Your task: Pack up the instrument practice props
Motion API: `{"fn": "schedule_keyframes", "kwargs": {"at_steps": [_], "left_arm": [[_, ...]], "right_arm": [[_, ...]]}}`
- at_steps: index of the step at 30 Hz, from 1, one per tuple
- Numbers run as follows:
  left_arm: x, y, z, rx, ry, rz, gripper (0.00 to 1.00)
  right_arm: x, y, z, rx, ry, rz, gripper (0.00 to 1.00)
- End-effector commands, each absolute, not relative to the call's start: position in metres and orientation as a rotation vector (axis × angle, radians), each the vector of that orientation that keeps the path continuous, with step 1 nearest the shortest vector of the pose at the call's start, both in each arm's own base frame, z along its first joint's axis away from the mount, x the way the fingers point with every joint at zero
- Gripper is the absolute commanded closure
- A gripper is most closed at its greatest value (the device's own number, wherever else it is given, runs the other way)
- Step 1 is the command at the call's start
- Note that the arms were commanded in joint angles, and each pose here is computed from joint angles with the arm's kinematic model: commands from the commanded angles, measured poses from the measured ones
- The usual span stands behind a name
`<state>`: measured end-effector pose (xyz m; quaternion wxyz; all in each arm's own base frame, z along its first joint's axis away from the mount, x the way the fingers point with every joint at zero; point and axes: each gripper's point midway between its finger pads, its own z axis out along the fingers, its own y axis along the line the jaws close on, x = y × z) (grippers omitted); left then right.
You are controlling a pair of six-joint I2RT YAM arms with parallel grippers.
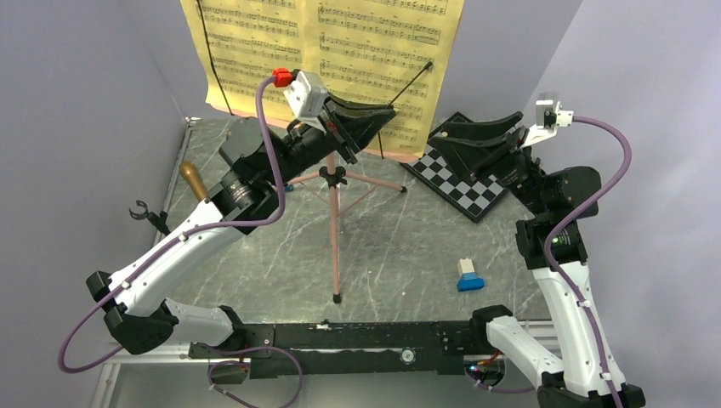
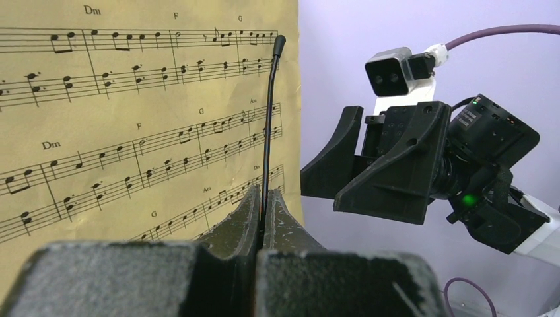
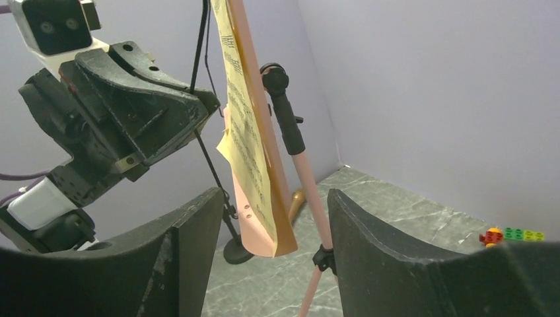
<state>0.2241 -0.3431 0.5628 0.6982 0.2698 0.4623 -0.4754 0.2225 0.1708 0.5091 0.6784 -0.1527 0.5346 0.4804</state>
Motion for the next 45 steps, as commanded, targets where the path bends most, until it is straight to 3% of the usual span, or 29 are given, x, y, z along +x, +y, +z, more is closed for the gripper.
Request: {"fn": "schedule_keyframes", "kwargs": {"at_steps": [1,23,34,45], "left_arm": [[0.188,-0.323,0.601,0.62,0.821,-1.089,1.0],[0.165,-0.324,0.602,0.682,0.699,-1.105,1.0],[0.174,-0.33,0.595,0.677,0.729,-1.08,1.0],[0.175,-0.332,0.595,0.674,0.736,-1.07,1.0]], "right_arm": [[0.213,0.172,0.526,-0.37,1.148,1.095,0.35],[0.203,0.176,0.554,-0.405,1.078,1.152,0.27],[0.2,0.183,0.557,-0.446,1.071,1.194,0.46],[0.198,0.186,0.556,-0.461,1.072,1.201,0.8]]}}
